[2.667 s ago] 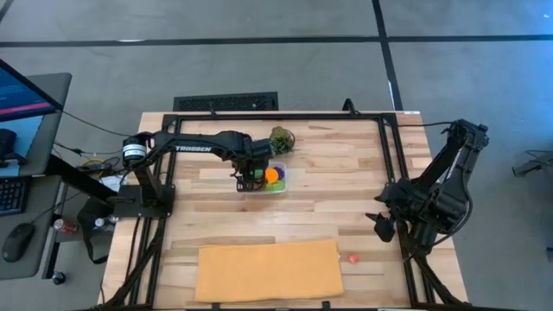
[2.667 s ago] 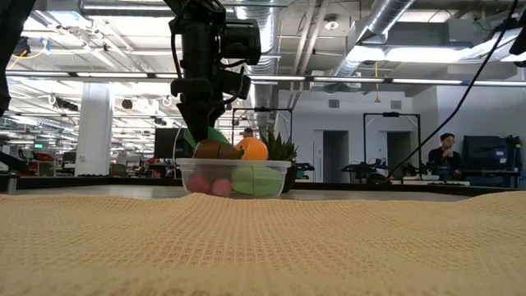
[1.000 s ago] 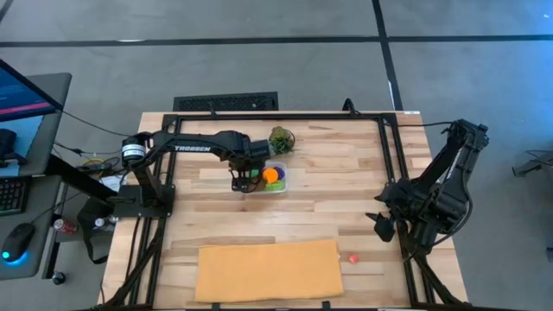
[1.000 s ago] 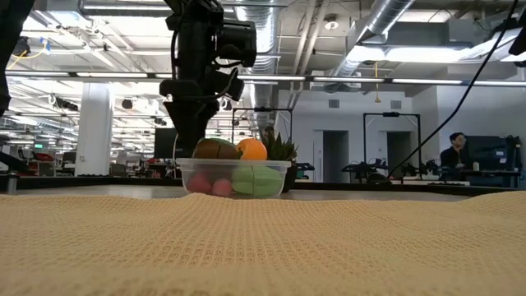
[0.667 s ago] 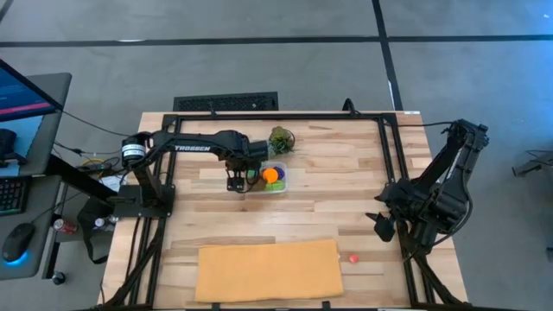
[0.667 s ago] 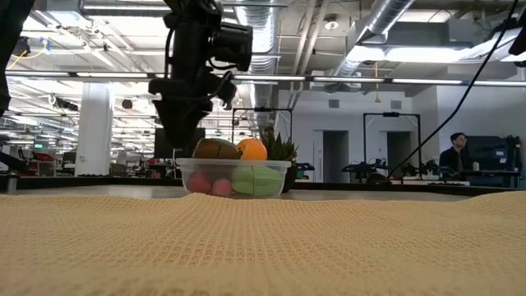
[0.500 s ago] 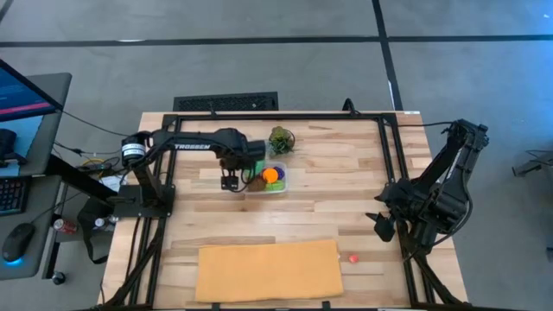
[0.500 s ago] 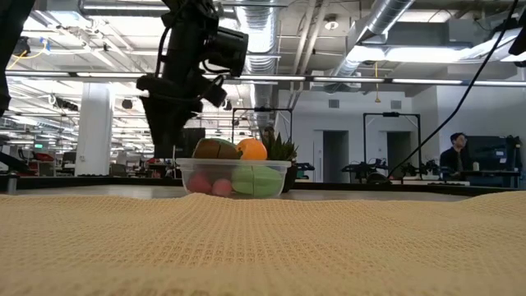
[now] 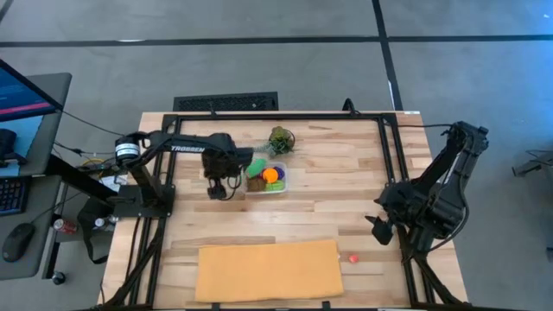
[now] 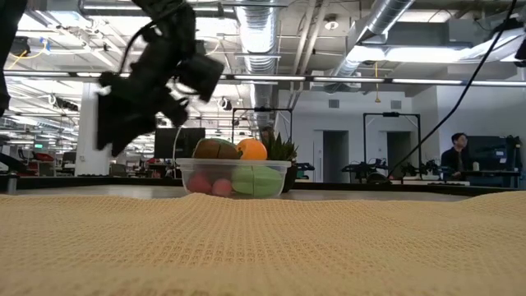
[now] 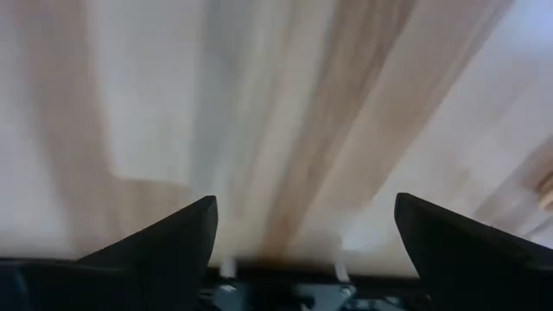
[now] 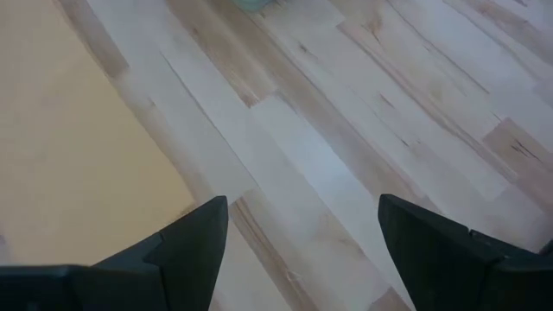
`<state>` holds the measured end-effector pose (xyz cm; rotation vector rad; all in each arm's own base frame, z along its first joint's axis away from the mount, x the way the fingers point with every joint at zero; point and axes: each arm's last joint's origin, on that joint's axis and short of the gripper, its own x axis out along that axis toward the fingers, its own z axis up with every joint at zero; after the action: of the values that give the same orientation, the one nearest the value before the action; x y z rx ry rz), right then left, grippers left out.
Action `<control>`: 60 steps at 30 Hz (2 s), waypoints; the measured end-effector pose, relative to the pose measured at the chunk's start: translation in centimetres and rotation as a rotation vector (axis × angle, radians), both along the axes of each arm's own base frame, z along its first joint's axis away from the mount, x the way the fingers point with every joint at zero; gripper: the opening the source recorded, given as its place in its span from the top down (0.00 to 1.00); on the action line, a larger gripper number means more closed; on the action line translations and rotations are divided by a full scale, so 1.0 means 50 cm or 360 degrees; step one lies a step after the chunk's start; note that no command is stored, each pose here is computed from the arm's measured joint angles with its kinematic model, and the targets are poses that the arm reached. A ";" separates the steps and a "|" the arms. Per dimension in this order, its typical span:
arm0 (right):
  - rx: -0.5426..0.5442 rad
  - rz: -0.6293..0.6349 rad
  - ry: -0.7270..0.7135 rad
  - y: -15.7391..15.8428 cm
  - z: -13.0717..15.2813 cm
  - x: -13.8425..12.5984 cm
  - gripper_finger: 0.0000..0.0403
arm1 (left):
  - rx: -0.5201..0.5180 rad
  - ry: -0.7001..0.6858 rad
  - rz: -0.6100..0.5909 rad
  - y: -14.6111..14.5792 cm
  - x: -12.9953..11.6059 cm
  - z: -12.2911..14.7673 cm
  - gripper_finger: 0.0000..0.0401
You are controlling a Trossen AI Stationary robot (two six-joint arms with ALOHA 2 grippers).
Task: Pick and placing Produce into tupperware
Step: Put the pink peach into the transparent bin
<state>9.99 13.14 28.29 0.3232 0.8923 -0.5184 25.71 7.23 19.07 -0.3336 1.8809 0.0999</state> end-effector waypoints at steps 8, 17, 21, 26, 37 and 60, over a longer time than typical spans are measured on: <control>-0.0051 0.0005 0.0090 0.013 -0.015 0.007 0.28 | -0.0043 0.0180 0.0093 -0.054 -0.109 -0.059 0.14; -0.0112 -0.0043 0.0088 -0.001 -0.015 0.026 0.28 | 0.0131 -0.0317 0.0336 -0.084 -0.173 0.050 0.14; -0.0130 -0.0078 0.0095 -0.012 -0.015 0.040 0.28 | 0.0184 -0.0847 0.0516 -0.091 -0.191 0.139 0.14; -0.0108 -0.0072 0.0111 -0.016 -0.018 0.054 0.28 | 0.0186 -0.1724 0.0596 -0.115 -0.214 0.240 0.14; 0.0418 0.0112 0.0160 0.044 -0.092 0.056 0.28 | 0.0227 -0.2405 0.0553 -0.169 -0.262 0.320 0.14; 0.0484 0.0320 0.0357 0.132 -0.198 0.080 0.28 | 0.0173 -0.2007 0.0455 -0.201 -0.171 0.246 0.14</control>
<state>13.98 19.73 18.40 0.4515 1.2112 -0.2338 17.15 -2.83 31.39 -0.4427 0.5738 0.1387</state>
